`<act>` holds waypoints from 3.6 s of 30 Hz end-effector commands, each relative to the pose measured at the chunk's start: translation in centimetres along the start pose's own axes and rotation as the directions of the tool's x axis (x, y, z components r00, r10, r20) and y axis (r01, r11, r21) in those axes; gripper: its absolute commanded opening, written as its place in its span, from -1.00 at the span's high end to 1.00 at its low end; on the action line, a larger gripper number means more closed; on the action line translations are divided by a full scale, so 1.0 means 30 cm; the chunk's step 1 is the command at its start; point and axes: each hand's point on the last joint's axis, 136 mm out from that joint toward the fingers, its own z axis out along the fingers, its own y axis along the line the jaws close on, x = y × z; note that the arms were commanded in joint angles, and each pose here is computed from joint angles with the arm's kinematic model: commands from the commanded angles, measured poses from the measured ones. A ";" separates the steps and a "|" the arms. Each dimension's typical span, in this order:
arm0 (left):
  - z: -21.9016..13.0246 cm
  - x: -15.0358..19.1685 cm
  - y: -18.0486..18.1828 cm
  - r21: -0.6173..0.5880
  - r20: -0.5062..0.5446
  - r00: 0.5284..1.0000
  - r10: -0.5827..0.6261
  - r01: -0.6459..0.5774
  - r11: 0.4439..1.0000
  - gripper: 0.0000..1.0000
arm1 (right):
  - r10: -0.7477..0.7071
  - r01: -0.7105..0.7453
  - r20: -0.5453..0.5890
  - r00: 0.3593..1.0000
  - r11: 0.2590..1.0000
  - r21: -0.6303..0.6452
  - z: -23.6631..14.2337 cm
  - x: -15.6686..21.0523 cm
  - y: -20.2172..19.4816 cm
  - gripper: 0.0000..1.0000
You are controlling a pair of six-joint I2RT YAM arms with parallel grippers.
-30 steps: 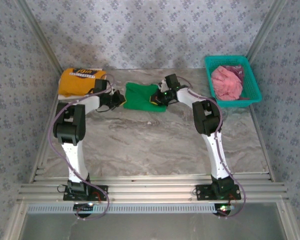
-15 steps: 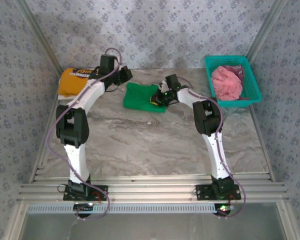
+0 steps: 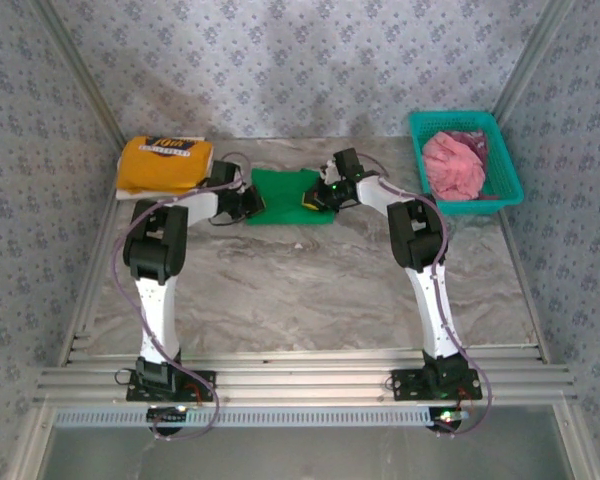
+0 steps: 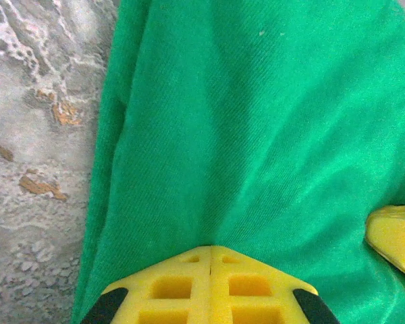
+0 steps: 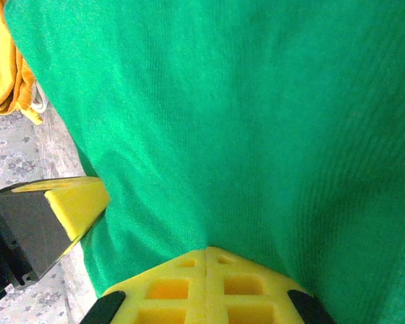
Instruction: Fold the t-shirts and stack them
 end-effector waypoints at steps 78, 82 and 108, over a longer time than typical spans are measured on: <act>0.074 0.153 -0.146 -0.129 -0.136 0.988 0.069 -0.087 0.988 -0.35 | 0.088 -0.083 -0.070 0.994 0.993 0.079 -0.002 0.108 -0.147 1.00; 0.083 0.126 -0.155 -0.126 -0.119 0.988 0.094 -0.108 0.986 0.37 | 0.085 -0.079 -0.077 0.993 0.994 0.079 0.005 0.116 -0.140 1.00; -0.361 -0.442 -0.121 -0.565 -0.077 0.781 0.619 -0.546 0.618 1.00 | -0.095 0.127 0.224 0.970 0.983 -0.132 -0.533 0.014 0.259 -0.08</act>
